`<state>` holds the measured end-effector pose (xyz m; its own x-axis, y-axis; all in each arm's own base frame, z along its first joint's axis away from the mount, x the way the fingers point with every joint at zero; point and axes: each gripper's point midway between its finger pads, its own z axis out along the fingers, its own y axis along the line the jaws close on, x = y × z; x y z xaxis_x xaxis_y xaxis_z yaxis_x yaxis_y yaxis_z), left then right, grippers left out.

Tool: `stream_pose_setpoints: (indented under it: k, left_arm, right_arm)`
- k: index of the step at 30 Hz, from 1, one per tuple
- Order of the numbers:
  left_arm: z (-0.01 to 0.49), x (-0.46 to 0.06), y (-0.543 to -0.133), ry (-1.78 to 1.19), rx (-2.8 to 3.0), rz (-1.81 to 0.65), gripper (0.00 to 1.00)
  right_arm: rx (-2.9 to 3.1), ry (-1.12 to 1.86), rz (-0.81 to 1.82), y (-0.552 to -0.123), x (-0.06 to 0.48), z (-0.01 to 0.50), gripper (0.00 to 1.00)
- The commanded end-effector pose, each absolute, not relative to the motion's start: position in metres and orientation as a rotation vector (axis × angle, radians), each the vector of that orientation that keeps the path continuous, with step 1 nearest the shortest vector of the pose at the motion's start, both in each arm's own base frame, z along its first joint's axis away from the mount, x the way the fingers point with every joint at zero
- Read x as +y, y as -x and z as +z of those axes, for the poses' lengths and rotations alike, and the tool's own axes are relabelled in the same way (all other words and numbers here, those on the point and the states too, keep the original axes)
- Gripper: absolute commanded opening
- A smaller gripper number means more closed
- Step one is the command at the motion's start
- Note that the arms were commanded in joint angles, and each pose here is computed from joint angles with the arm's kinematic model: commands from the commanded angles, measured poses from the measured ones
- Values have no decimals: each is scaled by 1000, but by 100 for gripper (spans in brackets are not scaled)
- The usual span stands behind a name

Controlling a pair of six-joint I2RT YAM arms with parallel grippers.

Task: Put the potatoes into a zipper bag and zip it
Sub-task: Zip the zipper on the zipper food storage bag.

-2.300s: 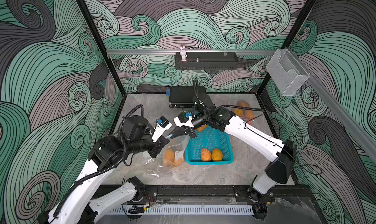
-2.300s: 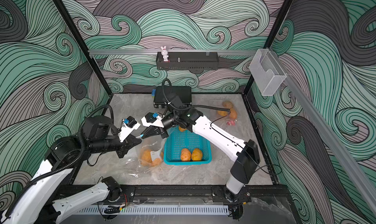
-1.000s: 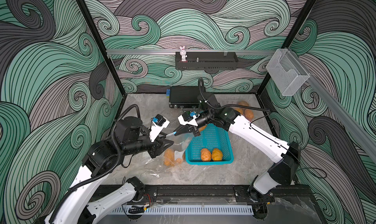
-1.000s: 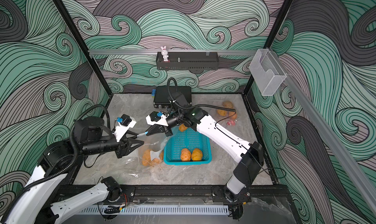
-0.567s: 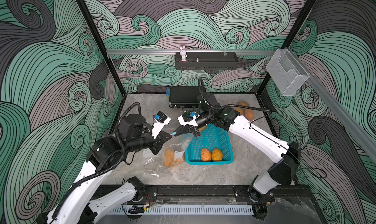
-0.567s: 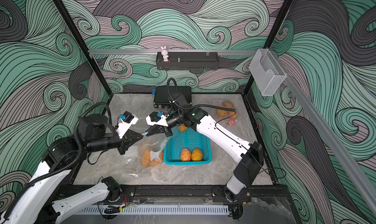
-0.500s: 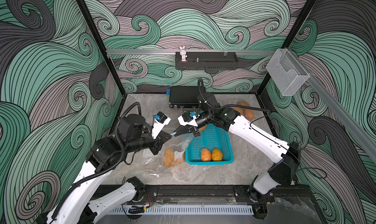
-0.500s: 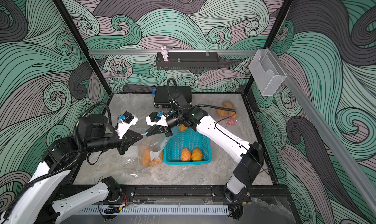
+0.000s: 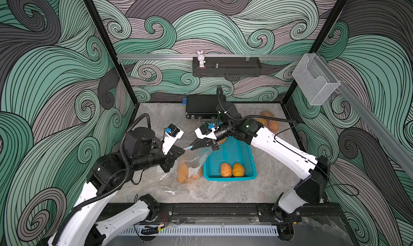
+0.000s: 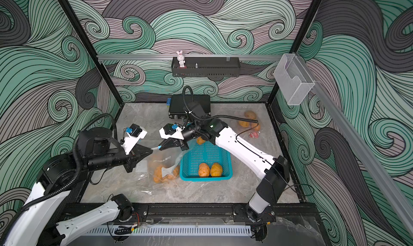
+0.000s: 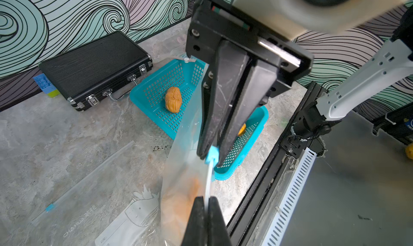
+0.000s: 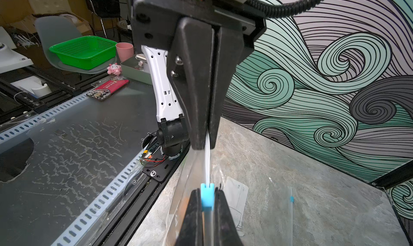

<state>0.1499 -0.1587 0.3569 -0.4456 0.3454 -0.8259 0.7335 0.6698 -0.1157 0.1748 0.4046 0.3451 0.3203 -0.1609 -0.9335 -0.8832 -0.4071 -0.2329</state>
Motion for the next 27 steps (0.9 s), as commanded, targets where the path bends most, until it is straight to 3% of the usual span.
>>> stream_pose_setpoints:
  k: [1, 14, 25, 26, 27]
  left_arm:
    - [380, -143, -134, -814, 1988, -577, 0]
    - [402, -123, -119, -781, 1925, -544, 0]
    - [377, -152, -130, -814, 1975, -658, 0]
    - [374, -153, -131, -817, 1984, -663, 2]
    - [372, -156, -131, -828, 1989, -674, 17]
  right_arm:
    - [949, 1785, 1111, -177, 399, 350, 7]
    - [975, 1772, 1091, -186, 395, 347, 7]
    - [972, 1769, 1112, -186, 396, 349, 6]
    - [976, 1768, 1109, -187, 396, 348, 5]
    - [977, 1767, 1106, -187, 396, 348, 5]
